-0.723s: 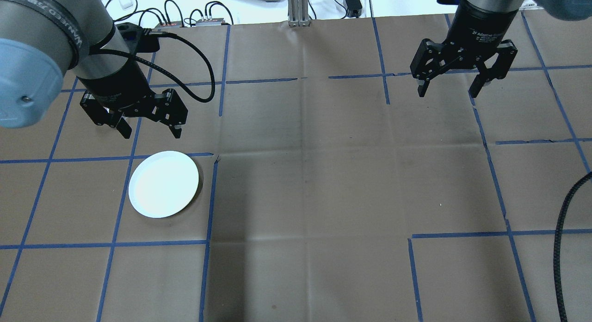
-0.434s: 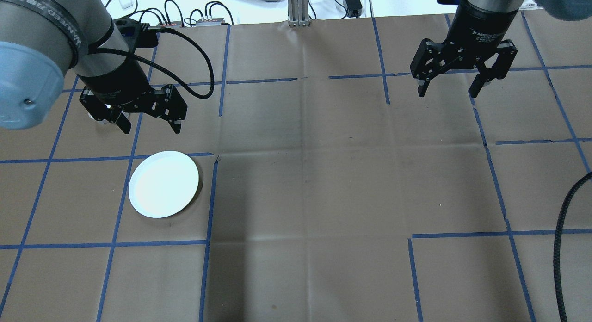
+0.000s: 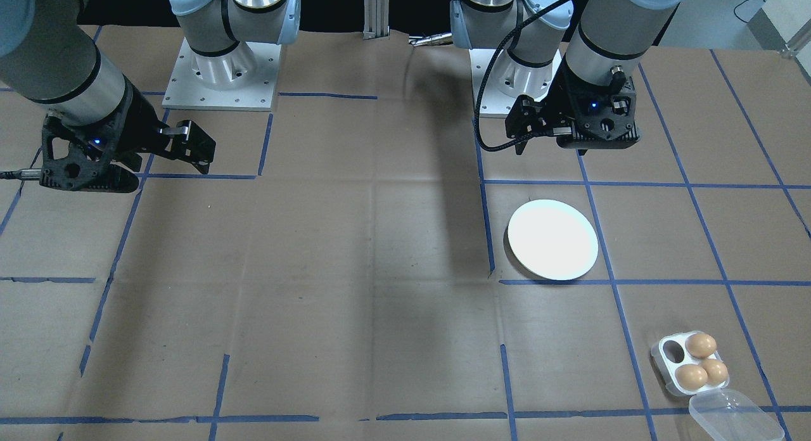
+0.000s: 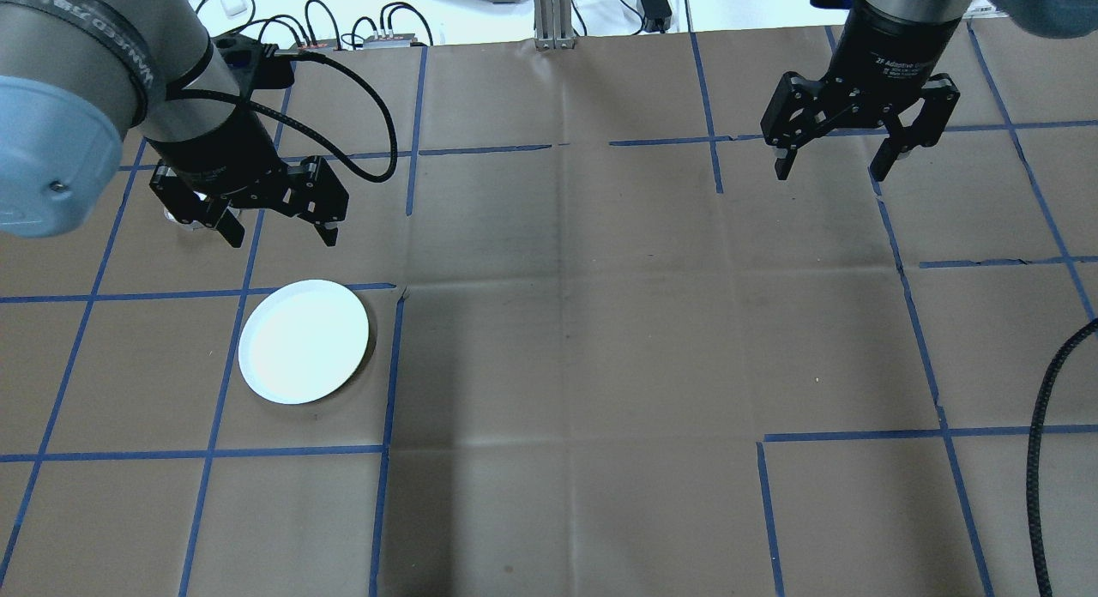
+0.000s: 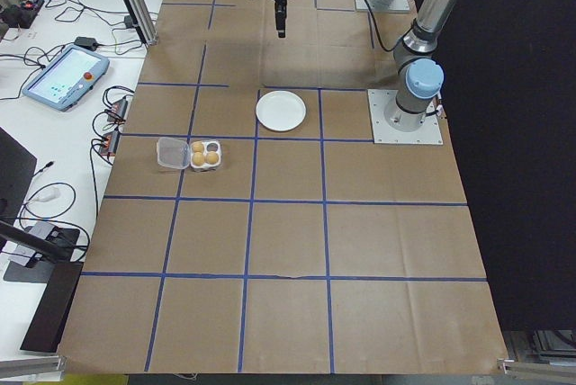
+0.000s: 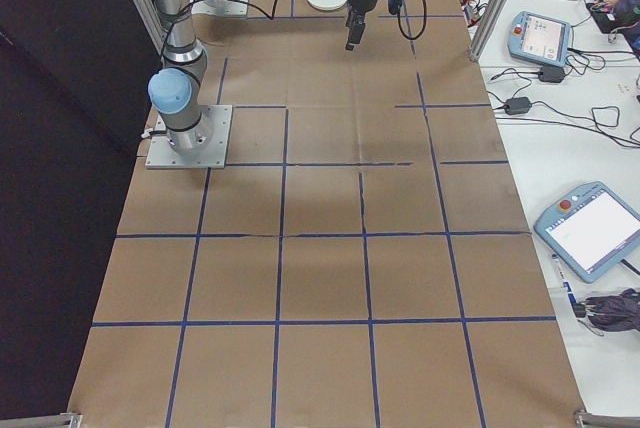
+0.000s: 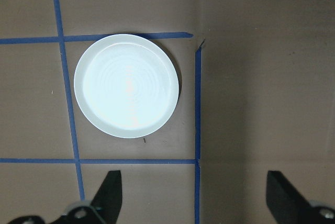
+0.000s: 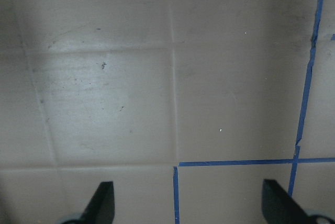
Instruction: Place egg on plate
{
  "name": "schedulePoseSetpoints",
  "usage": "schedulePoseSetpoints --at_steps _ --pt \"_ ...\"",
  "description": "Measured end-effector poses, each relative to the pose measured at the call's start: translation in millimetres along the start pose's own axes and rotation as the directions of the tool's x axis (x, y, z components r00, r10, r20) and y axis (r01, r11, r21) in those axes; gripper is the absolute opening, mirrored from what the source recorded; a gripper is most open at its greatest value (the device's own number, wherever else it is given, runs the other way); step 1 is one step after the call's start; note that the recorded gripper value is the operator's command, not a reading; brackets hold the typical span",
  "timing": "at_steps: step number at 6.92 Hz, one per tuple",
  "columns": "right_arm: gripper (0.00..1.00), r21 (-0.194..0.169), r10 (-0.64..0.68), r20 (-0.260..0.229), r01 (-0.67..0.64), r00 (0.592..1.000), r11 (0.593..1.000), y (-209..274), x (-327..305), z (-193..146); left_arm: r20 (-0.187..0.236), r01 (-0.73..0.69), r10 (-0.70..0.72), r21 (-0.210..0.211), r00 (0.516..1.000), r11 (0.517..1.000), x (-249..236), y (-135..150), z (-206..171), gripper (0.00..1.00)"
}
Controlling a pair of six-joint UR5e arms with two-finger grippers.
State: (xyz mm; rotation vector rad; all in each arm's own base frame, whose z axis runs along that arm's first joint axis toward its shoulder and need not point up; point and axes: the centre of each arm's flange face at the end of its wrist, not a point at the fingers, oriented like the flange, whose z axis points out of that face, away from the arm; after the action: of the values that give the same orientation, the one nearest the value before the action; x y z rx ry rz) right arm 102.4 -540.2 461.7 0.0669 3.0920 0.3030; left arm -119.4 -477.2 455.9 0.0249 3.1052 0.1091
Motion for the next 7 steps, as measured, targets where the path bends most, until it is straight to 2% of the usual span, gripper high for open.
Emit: schedulePoseSetpoints --at_steps 2,5,7 --pt "1.00 -0.001 0.000 0.000 0.000 1.000 1.000 -0.2 0.0 0.3 0.007 -0.010 0.010 0.000 1.000 1.000 -1.5 0.8 -0.4 1.00" --pt "1.00 -0.001 0.000 0.000 0.000 1.000 1.000 -0.3 0.0 0.3 0.006 -0.017 0.017 0.031 1.000 0.999 -4.4 -1.9 -3.6 1.00" --pt "1.00 -0.001 0.000 0.000 0.000 1.000 1.000 -0.3 0.0 0.3 0.005 0.000 0.000 0.023 1.000 1.000 -20.5 -10.6 2.8 1.00"
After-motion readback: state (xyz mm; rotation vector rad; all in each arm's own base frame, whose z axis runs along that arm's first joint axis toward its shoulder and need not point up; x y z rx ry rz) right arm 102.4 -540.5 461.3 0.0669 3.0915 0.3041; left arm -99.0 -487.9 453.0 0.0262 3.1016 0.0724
